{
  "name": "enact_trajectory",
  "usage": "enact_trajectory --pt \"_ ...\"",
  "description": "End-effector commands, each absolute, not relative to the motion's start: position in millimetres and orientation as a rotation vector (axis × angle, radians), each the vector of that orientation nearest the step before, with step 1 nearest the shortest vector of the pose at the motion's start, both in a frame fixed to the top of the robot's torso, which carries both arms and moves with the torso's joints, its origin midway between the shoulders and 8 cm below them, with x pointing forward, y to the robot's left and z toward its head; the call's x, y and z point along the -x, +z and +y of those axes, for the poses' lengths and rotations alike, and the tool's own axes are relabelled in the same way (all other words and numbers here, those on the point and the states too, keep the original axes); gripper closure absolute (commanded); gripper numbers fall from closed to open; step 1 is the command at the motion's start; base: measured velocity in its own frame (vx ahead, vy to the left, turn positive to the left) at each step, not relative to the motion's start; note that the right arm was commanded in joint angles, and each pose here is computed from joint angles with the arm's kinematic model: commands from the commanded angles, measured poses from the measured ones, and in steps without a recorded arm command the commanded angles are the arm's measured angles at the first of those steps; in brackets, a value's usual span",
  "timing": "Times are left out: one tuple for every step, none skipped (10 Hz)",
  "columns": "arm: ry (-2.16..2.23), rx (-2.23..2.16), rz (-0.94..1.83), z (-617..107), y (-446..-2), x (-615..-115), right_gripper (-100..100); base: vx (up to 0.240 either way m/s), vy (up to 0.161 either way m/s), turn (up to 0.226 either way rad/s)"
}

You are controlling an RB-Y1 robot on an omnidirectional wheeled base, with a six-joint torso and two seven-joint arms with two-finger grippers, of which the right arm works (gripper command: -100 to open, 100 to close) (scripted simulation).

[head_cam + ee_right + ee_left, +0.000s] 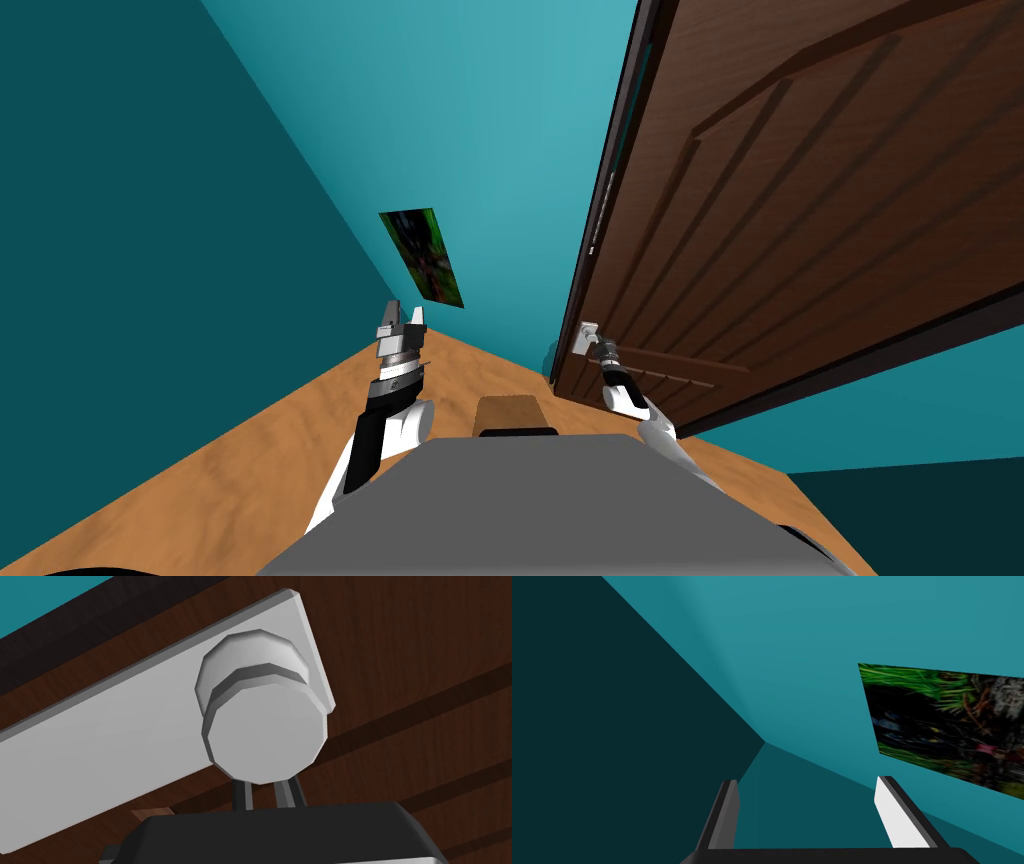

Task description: Pull the door open

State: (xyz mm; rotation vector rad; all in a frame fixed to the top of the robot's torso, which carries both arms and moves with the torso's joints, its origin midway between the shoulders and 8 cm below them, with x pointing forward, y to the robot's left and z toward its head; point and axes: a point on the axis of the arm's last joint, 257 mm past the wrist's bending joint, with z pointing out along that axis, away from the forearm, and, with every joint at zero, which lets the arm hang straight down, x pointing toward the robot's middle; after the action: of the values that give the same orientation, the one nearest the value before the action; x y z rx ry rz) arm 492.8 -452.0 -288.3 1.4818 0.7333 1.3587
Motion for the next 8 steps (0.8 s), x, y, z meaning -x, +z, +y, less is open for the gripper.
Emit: enact_trajectory --pt "1.435 -1.505 0.663 -449 -277 -501 100 -0.084 -0.022 0.066" --pt "1.44 -1.508 0.659 -449 -277 -501 100 -0.066 -0.018 0.041" --pt "1.473 -1.588 0.603 -443 -292 -495 -100 -0.081 -0.029 0.014" --pt "1.504 -1.616 0.564 -438 -292 -495 -100 -0.108 -0.023 0.047" --pt "1.54 -1.647 0.519 -434 -293 -495 -100 -0.104 -0.014 0.046" --pt "1.578 -1.681 0.468 -428 -294 -495 -100 -0.1 -0.024 0.027" --pt "1.62 -1.717 0.41 -423 -295 -495 -100 -0.094 -0.02 0.029" --pt "1.664 -1.754 0.348 -416 -295 -495 -100 -0.108 -0.032 0.04"
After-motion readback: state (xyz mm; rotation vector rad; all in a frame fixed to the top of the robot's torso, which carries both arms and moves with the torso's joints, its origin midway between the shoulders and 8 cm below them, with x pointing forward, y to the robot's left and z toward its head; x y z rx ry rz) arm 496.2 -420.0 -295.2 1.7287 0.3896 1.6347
